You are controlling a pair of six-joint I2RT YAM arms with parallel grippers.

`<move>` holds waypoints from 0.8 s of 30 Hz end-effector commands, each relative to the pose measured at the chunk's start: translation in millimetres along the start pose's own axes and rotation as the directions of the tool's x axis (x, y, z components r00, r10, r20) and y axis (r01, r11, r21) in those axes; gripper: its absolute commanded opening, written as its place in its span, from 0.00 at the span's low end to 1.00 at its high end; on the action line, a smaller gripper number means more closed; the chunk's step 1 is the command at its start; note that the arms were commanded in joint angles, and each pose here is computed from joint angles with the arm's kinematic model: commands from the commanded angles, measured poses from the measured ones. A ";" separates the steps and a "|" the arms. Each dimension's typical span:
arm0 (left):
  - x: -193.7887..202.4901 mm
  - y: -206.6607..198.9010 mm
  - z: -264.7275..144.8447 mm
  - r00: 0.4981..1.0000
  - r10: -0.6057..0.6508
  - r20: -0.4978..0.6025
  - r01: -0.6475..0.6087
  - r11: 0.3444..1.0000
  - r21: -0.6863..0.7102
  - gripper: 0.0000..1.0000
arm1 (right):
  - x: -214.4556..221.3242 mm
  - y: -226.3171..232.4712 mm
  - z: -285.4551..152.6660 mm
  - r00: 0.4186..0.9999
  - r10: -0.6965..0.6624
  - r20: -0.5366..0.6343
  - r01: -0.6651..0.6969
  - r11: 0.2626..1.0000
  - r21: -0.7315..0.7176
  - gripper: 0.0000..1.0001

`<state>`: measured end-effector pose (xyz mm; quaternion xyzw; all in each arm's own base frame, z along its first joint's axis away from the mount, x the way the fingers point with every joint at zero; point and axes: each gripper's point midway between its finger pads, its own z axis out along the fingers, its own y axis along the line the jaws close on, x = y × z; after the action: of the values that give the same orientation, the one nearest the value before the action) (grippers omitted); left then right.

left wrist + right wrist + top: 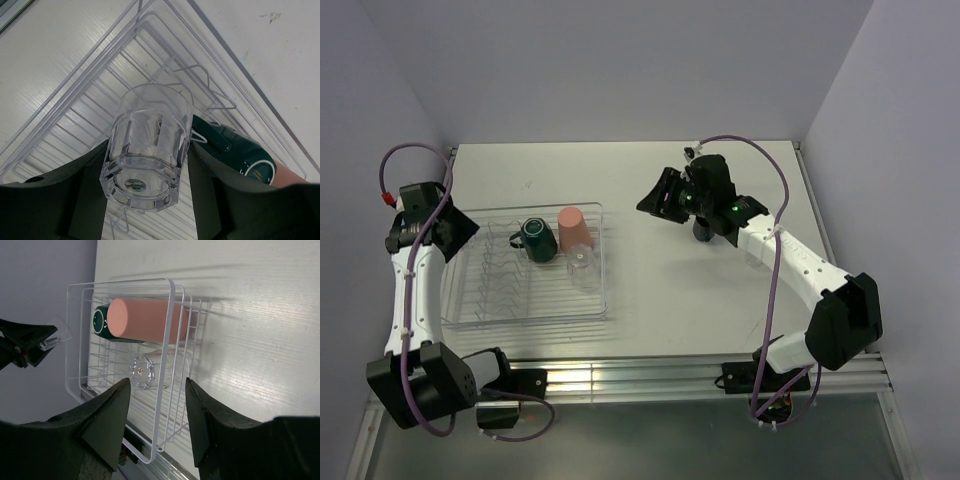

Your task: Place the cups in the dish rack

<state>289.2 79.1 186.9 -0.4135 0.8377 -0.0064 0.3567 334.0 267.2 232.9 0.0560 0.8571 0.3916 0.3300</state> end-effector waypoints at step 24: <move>-20.8 11.5 67.4 1.000 -0.022 0.010 0.023 0.991 -0.129 0.00 | -2.8 2.2 10.8 0.989 -0.150 0.014 0.150 0.987 -0.057 0.55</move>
<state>313.4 106.9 125.2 -0.4388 0.8482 0.0378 0.2941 335.1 265.2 220.8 0.0110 0.8591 0.3751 0.3481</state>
